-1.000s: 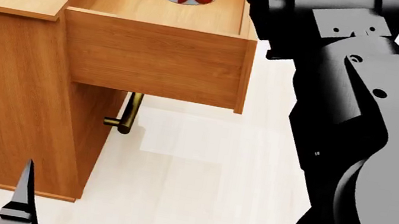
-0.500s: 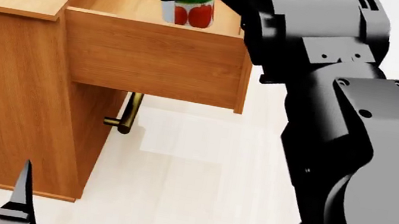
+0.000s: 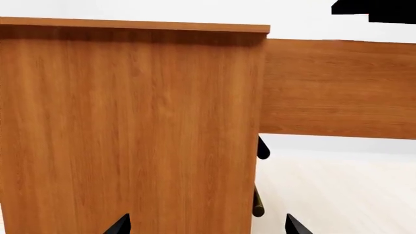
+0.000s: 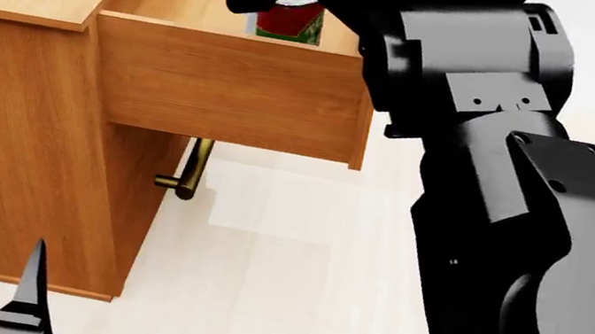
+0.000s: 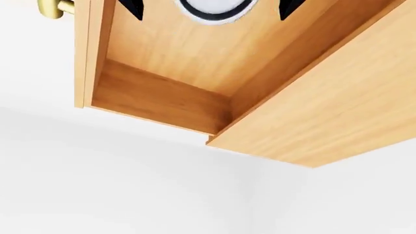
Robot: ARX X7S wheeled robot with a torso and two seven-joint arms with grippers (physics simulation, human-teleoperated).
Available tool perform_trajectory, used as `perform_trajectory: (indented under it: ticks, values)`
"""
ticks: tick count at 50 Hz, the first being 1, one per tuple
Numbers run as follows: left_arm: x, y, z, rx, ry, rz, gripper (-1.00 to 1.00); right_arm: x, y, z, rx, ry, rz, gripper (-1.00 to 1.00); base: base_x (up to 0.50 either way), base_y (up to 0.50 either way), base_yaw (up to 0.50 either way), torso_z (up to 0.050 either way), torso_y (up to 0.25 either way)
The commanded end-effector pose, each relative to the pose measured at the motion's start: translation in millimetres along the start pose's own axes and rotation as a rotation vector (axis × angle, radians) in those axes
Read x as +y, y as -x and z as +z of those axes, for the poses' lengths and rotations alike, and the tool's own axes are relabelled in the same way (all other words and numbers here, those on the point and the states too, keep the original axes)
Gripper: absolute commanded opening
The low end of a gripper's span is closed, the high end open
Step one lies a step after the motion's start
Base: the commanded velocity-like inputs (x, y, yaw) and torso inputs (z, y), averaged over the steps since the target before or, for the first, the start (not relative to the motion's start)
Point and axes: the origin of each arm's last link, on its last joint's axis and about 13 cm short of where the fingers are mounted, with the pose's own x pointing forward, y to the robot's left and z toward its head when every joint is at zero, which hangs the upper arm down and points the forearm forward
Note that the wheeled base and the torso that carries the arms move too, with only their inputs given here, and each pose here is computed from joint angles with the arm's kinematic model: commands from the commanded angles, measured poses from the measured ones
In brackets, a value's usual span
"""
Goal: Put the ketchup in the top drawer of the cabinet.
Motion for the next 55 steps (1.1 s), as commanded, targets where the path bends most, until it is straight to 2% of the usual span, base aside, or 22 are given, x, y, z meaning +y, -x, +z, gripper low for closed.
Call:
perform_trajectory:
  ticks: [1,13,20,29,34,43,47,48,50,55]
  values:
    - [0.4,0,1,-0.003,-0.004,0.003,1.0,-2.1,0,2,-0.016,0.023,-0.009,1.0,0.0,0.0,0.0,0.0,0.0]
    - [0.4,0,-1,0.001,-0.004,0.003,1.0,-3.3,1,3,-0.026,0.045,-0.018,1.0,0.0,0.0,0.0,0.0,0.0]
    - [-0.7,-1,0,0.001,-0.001,-0.004,1.0,-3.2,8,33,-0.135,0.07,-0.045,1.0,0.0,0.0,0.0,0.0,0.0]
    - [-1.9,-1,2,-0.001,-0.002,-0.009,1.0,-3.4,17,61,-0.286,0.051,-0.054,1.0,0.0,0.0,0.0,0.0,0.0]
    - [-1.3,-3,1,-0.001,-0.002,-0.007,1.0,-9.6,26,77,-0.369,0.049,-0.076,1.0,0.0,0.0,0.0,0.0,0.0]
    - [-1.3,-4,0,-0.002,0.0,-0.009,1.0,-18.6,41,97,-0.432,0.061,-0.089,1.0,0.0,0.0,0.0,0.0,0.0]
    - [-1.3,-4,1,-0.006,0.001,-0.01,1.0,-21.5,51,98,-0.447,0.066,-0.087,1.0,0.0,0.0,0.0,0.0,0.0]
    - [-1.2,-4,1,-0.006,0.002,-0.01,1.0,-25.3,56,86,-0.411,0.038,-0.106,1.0,0.0,0.0,0.0,0.0,0.0]
    - [-1.4,-4,1,-0.006,0.003,-0.012,1.0,-17.0,74,84,-0.469,0.066,-0.092,1.0,0.0,0.0,0.0,0.0,0.0]
    - [-0.9,-3,1,-0.008,0.003,-0.012,1.0,-10.1,102,62,-0.484,0.084,-0.084,1.0,0.0,0.0,0.0,0.0,0.0]
